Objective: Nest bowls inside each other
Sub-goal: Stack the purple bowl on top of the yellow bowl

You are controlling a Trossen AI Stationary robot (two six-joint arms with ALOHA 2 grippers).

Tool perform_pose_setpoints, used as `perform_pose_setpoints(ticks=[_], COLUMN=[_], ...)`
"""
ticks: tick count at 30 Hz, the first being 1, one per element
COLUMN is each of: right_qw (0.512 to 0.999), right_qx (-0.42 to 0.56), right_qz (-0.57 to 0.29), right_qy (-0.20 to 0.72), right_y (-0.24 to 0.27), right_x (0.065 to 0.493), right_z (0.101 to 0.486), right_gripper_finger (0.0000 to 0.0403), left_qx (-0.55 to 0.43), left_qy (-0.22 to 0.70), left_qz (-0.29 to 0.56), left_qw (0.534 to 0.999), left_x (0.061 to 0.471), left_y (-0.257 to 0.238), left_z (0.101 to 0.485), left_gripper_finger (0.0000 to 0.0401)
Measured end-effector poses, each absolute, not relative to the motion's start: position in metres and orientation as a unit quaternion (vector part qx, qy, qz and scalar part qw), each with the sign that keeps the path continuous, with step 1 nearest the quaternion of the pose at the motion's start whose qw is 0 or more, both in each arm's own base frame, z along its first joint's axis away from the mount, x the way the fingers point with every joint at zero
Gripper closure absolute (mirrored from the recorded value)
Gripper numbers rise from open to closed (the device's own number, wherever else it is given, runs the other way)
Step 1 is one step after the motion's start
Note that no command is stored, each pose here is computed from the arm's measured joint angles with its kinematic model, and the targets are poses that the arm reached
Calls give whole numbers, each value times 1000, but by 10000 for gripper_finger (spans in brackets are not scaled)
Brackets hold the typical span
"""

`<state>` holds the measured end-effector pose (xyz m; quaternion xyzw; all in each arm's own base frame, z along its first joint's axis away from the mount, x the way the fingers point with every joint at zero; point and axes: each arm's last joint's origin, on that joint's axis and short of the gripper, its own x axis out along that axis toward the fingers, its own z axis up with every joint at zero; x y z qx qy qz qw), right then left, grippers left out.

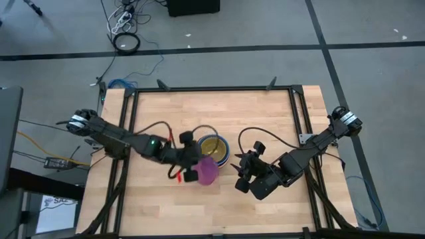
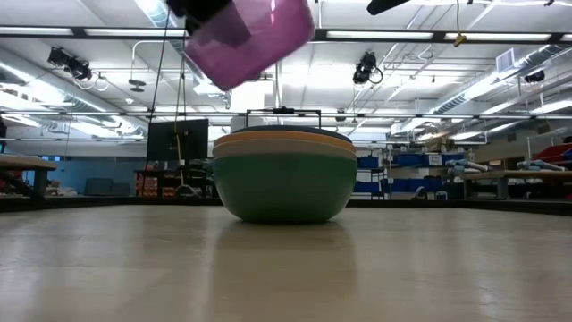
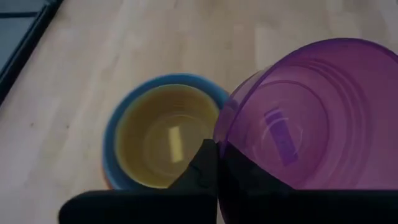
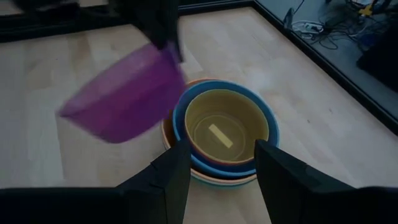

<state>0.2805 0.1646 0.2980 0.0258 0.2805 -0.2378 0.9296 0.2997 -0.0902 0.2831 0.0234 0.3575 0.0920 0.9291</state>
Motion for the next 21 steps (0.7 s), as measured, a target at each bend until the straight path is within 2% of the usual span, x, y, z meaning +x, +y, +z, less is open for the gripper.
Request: perform_pose_setpoints(ticks=[11,21], right_qw=[929,929], right_qx=[21,22], right_qz=[-244,-245], right_qy=[276,275], right_y=[164,163], right_x=[281,281], right_z=[298,298], right_gripper_finger=[239,239], left_qx=[-2,-14], left_qy=[376,411], left_qz=[124,130], left_qw=[918,902], left_x=[310,315], left_y=[-39,-22], left_z=[282,268], left_gripper_finger=[399,399])
